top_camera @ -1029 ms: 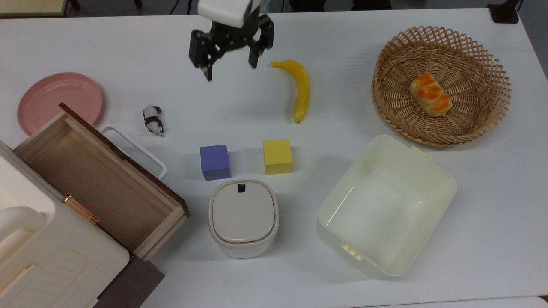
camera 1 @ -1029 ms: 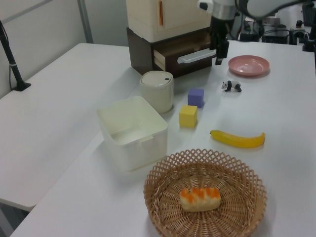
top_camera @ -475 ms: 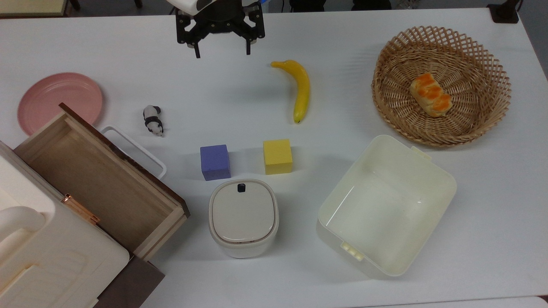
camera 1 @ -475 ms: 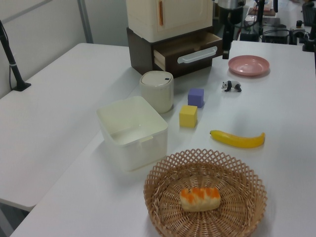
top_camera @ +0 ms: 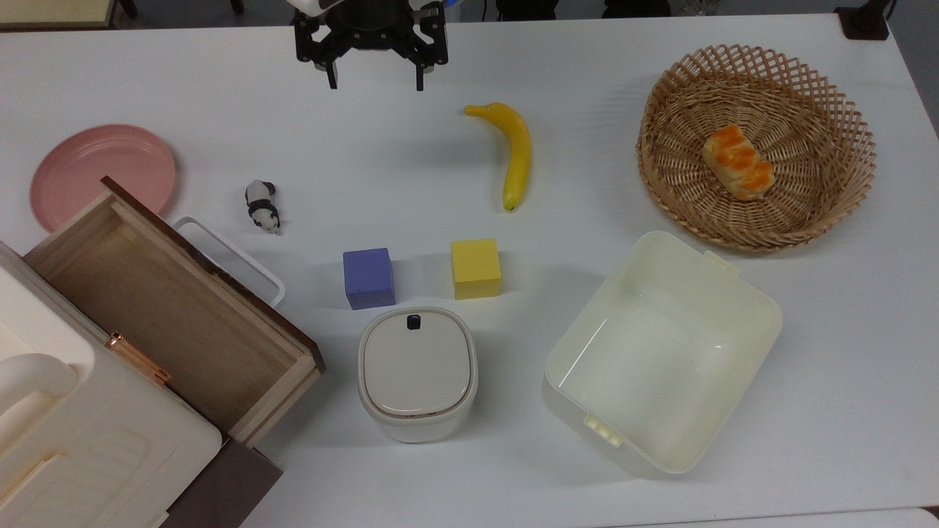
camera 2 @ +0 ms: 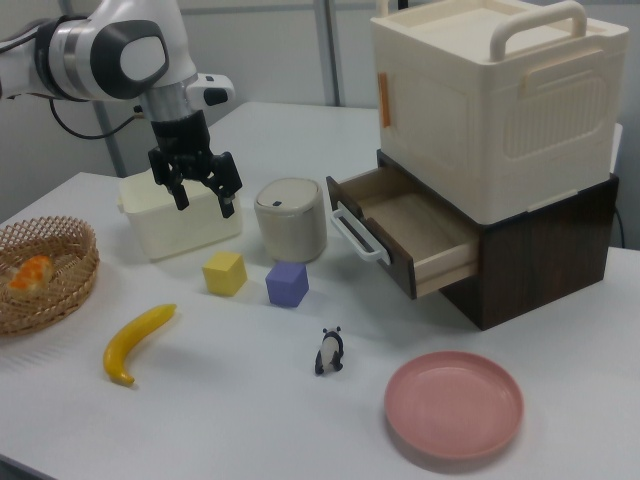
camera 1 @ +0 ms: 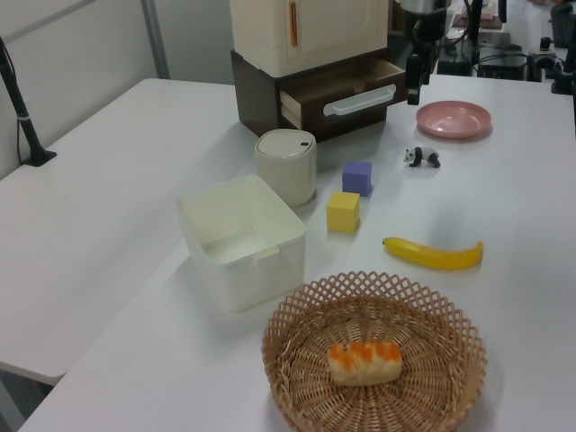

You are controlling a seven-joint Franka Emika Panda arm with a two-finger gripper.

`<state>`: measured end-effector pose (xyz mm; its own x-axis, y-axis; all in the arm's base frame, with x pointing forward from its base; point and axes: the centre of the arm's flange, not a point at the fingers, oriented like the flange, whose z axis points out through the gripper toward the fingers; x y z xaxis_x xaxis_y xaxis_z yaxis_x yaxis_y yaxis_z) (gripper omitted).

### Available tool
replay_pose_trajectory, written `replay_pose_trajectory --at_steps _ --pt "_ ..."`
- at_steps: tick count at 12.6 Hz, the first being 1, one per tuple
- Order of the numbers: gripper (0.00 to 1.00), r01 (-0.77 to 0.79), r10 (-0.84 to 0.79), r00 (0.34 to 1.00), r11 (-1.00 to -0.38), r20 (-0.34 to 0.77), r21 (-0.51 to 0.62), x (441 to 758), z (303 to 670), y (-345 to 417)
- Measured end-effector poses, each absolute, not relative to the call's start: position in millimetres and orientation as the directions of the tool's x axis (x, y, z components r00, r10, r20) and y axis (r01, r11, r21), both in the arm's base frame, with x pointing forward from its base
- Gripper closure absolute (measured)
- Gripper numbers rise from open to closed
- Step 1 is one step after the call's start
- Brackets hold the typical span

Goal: Open the drawer

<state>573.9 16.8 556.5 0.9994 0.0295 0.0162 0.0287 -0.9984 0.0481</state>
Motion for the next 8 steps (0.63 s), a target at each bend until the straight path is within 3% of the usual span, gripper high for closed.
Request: replay_pose_trajectory --at_steps 8 --pt "0.0 -0.019 -0.018 1.0 -0.999 0.024 0.048 572 583 -1"
